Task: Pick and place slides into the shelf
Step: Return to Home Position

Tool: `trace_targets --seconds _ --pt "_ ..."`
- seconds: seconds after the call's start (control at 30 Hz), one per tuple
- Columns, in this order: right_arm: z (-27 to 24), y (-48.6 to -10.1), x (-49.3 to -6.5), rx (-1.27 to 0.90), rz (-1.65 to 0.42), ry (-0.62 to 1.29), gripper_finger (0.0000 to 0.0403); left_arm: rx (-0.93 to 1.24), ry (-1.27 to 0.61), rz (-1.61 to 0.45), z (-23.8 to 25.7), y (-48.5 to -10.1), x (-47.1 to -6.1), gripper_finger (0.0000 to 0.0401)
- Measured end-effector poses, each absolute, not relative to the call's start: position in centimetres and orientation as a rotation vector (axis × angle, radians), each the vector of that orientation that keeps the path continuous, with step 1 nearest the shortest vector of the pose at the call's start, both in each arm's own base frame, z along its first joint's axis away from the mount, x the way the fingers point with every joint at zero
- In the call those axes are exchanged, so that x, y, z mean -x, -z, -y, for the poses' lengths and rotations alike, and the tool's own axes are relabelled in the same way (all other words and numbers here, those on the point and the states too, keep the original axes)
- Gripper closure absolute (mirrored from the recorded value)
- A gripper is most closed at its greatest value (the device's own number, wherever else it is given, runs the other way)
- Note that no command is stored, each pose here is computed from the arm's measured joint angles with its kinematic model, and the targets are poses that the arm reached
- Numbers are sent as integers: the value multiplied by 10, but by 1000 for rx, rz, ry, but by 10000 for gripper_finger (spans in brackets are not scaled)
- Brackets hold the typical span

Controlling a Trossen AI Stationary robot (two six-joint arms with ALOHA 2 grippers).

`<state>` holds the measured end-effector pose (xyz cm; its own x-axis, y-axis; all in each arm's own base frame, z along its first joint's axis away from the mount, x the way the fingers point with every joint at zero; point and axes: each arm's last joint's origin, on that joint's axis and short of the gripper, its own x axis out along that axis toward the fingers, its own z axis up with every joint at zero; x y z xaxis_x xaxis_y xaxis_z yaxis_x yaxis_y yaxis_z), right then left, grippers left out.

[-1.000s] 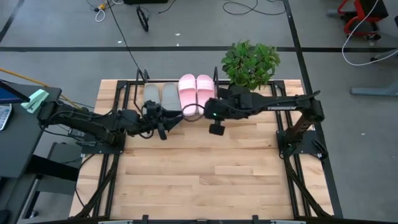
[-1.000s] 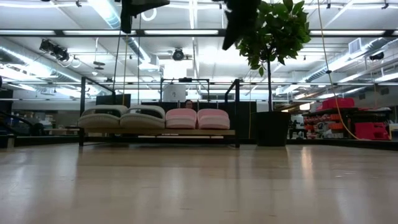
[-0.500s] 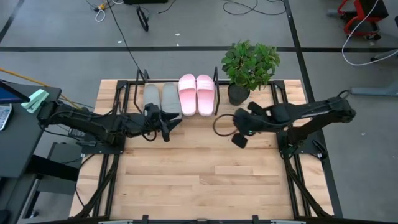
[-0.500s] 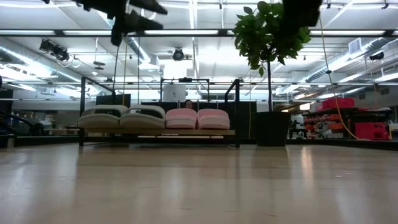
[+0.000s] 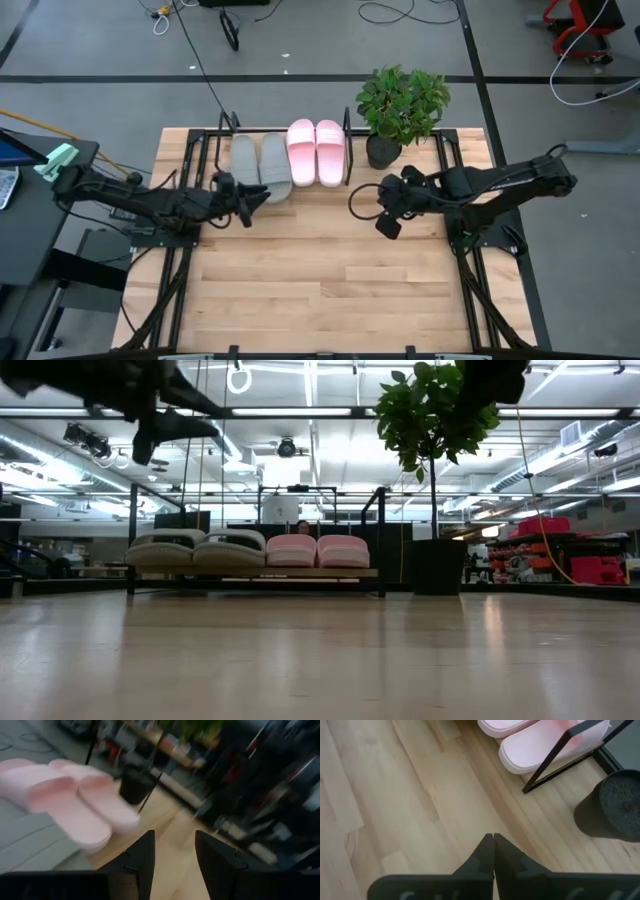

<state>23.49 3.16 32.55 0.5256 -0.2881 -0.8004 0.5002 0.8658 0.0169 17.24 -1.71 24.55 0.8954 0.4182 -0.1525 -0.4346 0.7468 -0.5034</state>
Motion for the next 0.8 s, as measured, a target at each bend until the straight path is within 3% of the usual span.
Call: trace_targets --seconds 0.2,0.37,0.57,0.8 --pt "-27 -324 -241 -291 -898 472 401 651 -380 244 10 -217 -146 253" --pt "-24 -324 -243 -311 -882 474 401 682 -379 324 6 -194 -129 248" --pt "-21 -324 -244 -348 -882 468 400 629 -383 393 3 -195 -119 254" --pt "-22 -324 -244 -366 -881 472 400 558 -441 399 -5 -195 -116 233"
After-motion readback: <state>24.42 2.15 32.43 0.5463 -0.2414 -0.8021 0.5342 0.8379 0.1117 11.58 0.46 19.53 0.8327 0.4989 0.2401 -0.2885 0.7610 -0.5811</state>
